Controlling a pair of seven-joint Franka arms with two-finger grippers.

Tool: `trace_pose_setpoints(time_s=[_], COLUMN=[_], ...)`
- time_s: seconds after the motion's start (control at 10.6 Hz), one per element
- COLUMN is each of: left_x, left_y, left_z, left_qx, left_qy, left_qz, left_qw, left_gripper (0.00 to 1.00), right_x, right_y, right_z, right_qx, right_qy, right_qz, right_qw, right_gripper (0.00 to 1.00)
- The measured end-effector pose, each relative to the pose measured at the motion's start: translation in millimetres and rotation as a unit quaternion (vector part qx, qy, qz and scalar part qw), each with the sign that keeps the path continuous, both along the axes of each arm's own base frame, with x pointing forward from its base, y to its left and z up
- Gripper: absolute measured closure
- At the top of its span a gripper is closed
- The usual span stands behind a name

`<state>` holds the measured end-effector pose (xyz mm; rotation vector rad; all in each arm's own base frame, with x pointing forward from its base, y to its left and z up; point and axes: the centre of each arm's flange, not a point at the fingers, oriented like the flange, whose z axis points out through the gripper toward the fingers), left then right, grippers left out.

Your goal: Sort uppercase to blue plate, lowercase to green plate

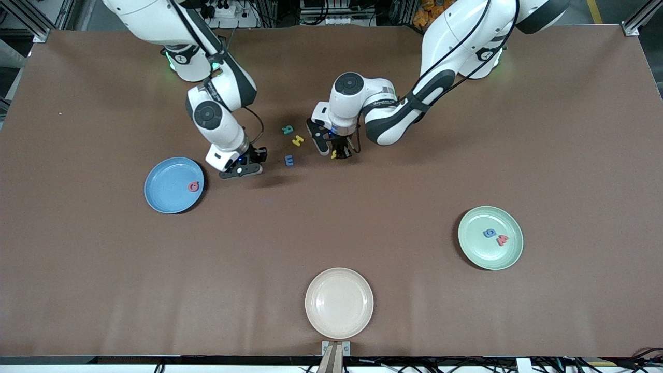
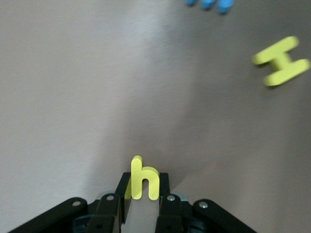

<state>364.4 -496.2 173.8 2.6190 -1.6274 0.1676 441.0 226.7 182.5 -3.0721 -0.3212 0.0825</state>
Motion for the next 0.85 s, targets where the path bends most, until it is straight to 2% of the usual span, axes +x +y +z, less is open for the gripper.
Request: trace_pose_setpoints(time_s=[0.19, 0.38, 0.56, 0.85], left_x=[39, 80, 118, 172], left_y=[32, 71, 104, 159], left_z=[1, 9, 45, 118], left_qx=[0.006, 0.038, 0.047, 0.081], left_qy=[-0.001, -0.001, 0.006, -0.003], left_qz=[0.04, 0.089, 0.157, 0.238], left_qw=[0.999, 0.995, 0.986, 0.968], left_gripper=[0.74, 0.74, 0.74, 0.74], right_x=[21, 44, 65, 80], right_y=[-36, -72, -100, -151], right_z=[5, 18, 37, 44], right_qx=[-0.01, -0.02, -0.024, -0.026], right_qy=[0.007, 0.026, 0.042, 0.047], right_qz=[0.024, 0.051, 0.074, 0.115], right_qw=[1.0, 0.998, 0.996, 0.992], right_gripper=[0.63, 0.63, 0.63, 0.63])
